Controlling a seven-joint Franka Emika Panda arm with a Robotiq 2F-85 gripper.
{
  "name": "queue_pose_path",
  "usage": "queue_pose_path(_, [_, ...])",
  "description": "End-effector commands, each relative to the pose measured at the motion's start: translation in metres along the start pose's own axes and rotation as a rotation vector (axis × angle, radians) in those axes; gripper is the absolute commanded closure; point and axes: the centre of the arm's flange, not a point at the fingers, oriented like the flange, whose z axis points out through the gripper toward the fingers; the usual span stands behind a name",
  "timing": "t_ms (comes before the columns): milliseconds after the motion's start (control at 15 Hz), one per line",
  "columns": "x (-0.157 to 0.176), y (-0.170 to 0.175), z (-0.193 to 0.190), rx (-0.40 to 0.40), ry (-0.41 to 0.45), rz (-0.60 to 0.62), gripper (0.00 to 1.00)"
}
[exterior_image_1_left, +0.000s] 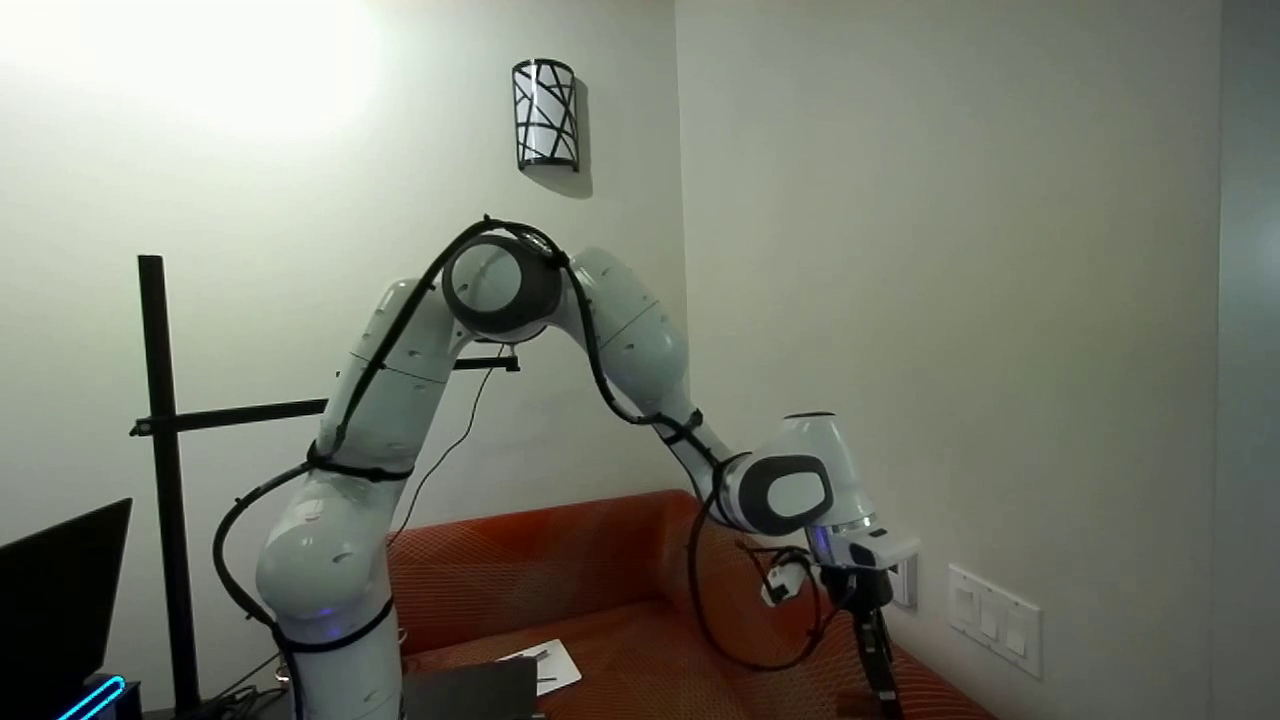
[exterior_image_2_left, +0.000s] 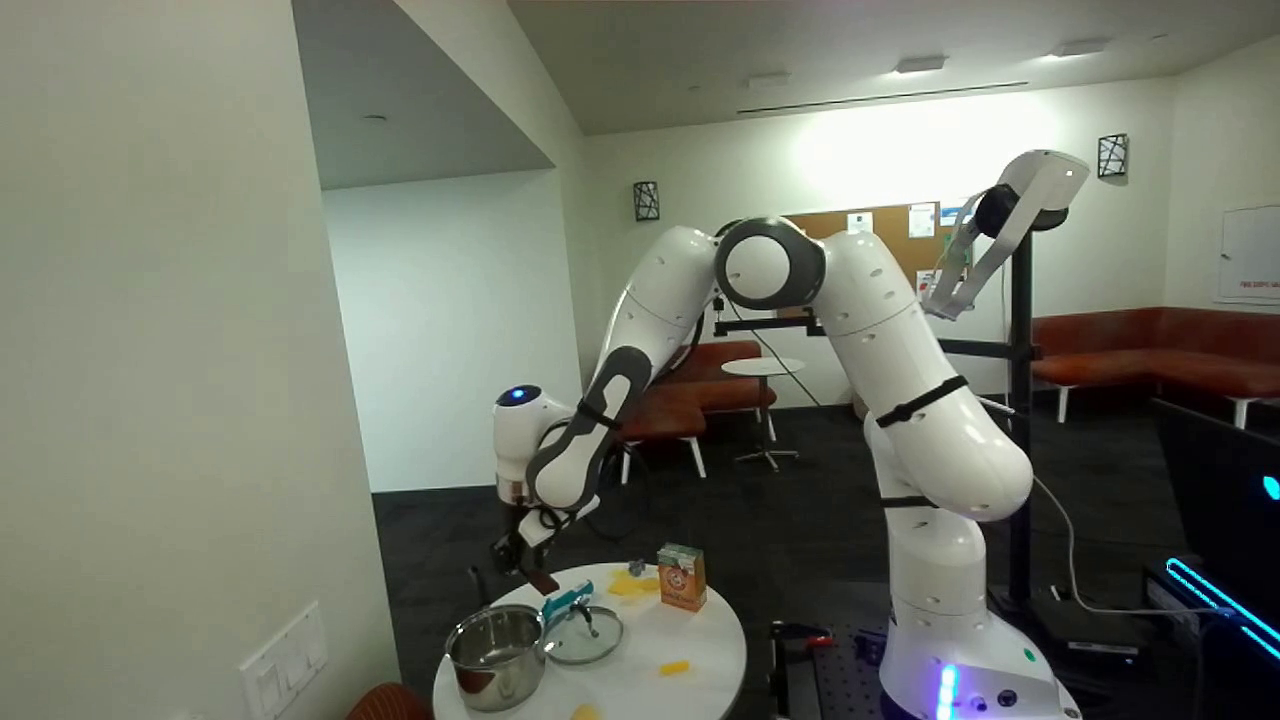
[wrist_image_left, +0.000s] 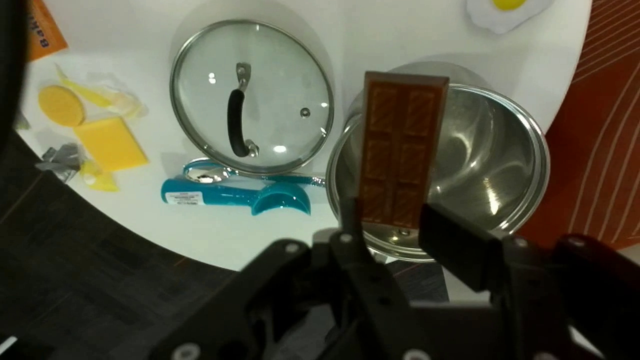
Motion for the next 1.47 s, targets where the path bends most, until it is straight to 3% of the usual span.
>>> queue_pose_path(0, [0.034, -0.008, 0.003, -0.027, -0.015, -0.063, 0.88])
queue_pose_path(600, [0.082, -0.021, 0.028, -0.060, -0.049, -0.238, 0.88])
queue_pose_path(933, [0.085, -0.021, 0.049, -0.061, -0.059, -0.344, 0.88])
queue_pose_path(1400, [0.077, -0.023, 0.063, 0.003, -0.079, -0.518, 0.88])
